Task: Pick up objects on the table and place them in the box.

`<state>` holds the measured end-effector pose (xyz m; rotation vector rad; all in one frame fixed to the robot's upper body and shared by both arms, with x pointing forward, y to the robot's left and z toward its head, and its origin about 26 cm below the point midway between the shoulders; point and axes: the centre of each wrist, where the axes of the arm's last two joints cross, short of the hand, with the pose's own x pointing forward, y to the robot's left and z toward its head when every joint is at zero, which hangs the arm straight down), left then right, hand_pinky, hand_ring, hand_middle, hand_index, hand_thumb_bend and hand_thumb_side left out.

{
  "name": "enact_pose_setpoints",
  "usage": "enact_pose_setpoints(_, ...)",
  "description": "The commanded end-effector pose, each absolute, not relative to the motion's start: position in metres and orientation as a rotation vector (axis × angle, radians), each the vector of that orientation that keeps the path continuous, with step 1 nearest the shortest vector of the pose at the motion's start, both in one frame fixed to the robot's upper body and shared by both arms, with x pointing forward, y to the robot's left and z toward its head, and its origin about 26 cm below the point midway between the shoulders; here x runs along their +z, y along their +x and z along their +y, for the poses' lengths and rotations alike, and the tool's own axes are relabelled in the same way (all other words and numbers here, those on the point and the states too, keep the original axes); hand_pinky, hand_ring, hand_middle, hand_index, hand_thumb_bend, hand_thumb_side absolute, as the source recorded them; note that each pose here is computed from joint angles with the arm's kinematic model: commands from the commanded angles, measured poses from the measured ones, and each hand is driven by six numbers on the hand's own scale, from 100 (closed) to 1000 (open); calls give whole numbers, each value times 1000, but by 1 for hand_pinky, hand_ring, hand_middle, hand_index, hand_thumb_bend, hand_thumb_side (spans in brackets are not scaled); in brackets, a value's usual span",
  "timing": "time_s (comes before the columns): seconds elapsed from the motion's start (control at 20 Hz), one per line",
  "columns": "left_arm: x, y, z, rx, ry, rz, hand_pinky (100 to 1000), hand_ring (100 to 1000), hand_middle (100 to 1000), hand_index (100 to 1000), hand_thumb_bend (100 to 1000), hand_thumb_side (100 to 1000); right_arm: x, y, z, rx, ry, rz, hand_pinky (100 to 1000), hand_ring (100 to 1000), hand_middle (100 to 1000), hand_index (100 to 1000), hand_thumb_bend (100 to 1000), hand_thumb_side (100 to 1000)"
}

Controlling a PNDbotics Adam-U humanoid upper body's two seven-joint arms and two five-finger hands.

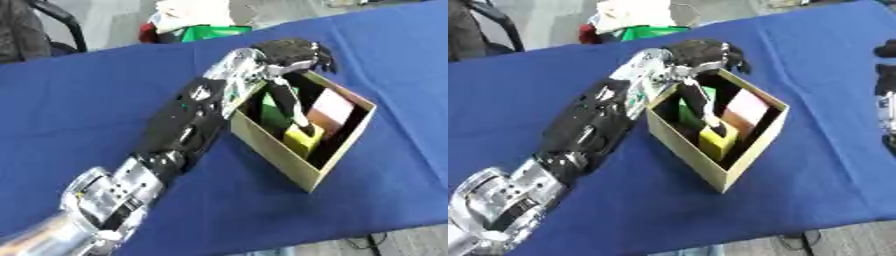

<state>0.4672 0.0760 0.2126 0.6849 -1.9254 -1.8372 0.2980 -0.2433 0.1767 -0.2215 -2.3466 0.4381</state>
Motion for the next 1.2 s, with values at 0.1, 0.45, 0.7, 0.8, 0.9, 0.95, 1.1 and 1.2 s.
enact_pose_setpoints(0.1,248,467,102,-1641,796,-2044,725,675,672,829,760,571,183,295,-244,436,-233,-2364,825,912,711,920,100,551)
enact_pose_setpoints(0.45,268,456,175,-1330,926,-2192,684,670,649,806,491,587,178,293,-250,415,-270,-2326,817,913,710,918,100,555)
enact_pose_setpoints(0.7,267,439,205,-1163,966,-2280,668,677,648,803,402,563,178,293,-250,412,-277,-2317,813,916,716,918,100,556)
enact_pose_setpoints(0.8,267,431,223,-1060,1001,-2290,665,683,652,803,381,560,178,293,-251,413,-287,-2315,813,917,721,919,100,555)
enact_pose_setpoints(0.9,264,422,241,-936,1021,-2300,661,686,658,807,366,569,177,293,-252,409,-304,-2314,811,918,729,918,100,553)
enact_pose_setpoints(0.95,261,418,246,-879,1023,-2305,658,686,661,809,355,571,177,293,-253,406,-310,-2314,810,918,733,918,100,555)
enact_pose_setpoints(1.1,246,404,251,-724,991,-2317,654,683,666,813,332,589,177,293,-252,406,-315,-2314,808,921,743,920,100,555)
enact_pose_setpoints(1.2,234,396,250,-642,960,-2311,651,682,664,814,324,593,176,292,-251,409,-312,-2311,807,923,750,920,100,551)
